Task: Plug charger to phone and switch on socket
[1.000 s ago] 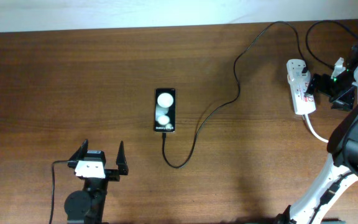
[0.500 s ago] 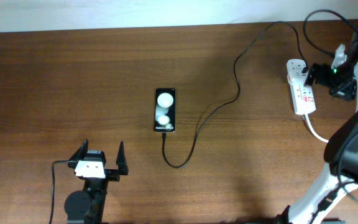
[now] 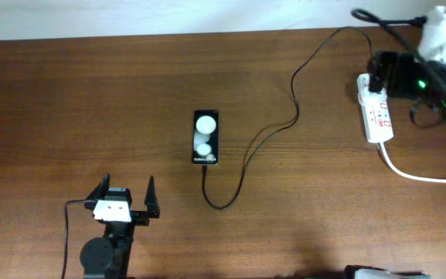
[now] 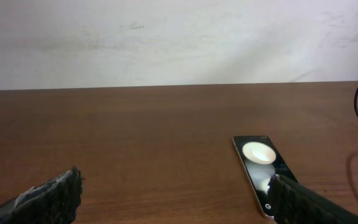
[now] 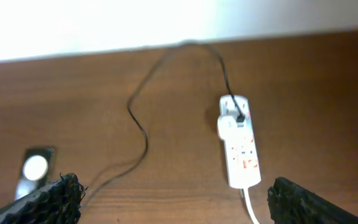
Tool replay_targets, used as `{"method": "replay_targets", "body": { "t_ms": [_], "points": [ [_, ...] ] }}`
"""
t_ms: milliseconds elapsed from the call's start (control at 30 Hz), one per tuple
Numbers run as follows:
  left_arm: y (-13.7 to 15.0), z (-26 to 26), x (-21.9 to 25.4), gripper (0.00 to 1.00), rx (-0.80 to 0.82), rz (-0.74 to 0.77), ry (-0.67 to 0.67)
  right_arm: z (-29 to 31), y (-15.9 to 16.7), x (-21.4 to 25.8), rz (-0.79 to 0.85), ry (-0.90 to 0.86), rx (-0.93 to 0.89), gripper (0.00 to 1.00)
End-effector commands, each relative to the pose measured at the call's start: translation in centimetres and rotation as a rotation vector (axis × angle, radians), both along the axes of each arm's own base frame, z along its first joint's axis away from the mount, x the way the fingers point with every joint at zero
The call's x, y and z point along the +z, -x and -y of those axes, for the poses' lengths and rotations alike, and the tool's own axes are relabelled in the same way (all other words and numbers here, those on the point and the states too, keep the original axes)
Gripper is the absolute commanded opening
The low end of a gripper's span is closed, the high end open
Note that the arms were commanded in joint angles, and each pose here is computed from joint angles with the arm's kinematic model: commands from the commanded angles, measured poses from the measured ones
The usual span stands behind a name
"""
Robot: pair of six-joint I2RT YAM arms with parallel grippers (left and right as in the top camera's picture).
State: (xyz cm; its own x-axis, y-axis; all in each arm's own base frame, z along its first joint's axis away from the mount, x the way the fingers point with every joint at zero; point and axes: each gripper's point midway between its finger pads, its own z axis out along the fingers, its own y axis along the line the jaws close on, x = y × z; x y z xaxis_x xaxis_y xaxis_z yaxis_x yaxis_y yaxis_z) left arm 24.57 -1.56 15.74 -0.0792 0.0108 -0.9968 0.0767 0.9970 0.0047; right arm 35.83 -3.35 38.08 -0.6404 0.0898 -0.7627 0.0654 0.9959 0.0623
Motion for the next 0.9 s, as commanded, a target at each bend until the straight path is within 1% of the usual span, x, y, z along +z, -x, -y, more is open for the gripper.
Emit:
{"method": "replay_targets", "body": {
  "t_ms": [0, 167, 233, 300, 367, 433, 500, 600, 700, 767, 833, 867],
  "points": [
    [0.0, -0.3, -0.1, 0.99, 0.014, 0.003, -0.02, -0.8, 3.5, 4.5, 0.136, 0.018, 0.01, 0.99],
    [0.0, -0.3, -0.1, 0.99, 0.014, 0.003, -0.02, -1.3, 7.4, 7.8, 0.253, 0.034, 0.01, 0.98],
    [0.0, -0.3, -0.1, 0.99, 0.014, 0.003, -0.02, -1.2, 8.3, 8.5, 0.28, 0.044, 0.0, 0.99],
    [0.0, -0.3, -0.1, 0.99, 0.014, 0.003, -0.02, -1.1, 9.0, 8.3, 0.266, 0.069, -0.006, 0.99],
    [0.0, -0.3, -0.1, 0.99, 0.014, 0.003, -0.02, -2.7, 9.5, 5.7, 0.163, 0.154, 0.121, 0.99],
    [0.0, -0.3, -0.1, 0.99, 0.014, 0.003, -0.02, -4.2, 8.7, 3.0, 0.102, 0.158, 0.193, 0.98],
    [0.0, -0.3, -0.1, 0.99, 0.014, 0.003, -0.02, -4.7, 8.0, 0.5, 0.053, 0.151, 0.217, 0.99],
    [0.0, -0.3, -0.1, 0.99, 0.014, 0.003, -0.02, -4.9, 6.8, -5.5, -0.017, 0.14, 0.23, 0.99],
    [0.0, -0.3, -0.1, 0.99, 0.014, 0.003, -0.02, -5.9, 5.8, -10.7, 0.016, 0.108, 0.269, 0.99],
    [0.0, -0.3, -0.1, 0.99, 0.014, 0.003, -0.02, -7.5, 5.2, -15.8, 0.093, 0.056, 0.34, 0.99],
    [0.0, -0.3, -0.1, 0.99, 0.014, 0.003, -0.02, -8.6, 5.3, -18.5, 0.143, 0.026, 0.388, 0.99],
    [0.0, -0.3, -0.1, 0.99, 0.014, 0.003, -0.02, -9.2, 5.8, -20.8, 0.178, 0.021, 0.41, 0.99]
  ]
}}
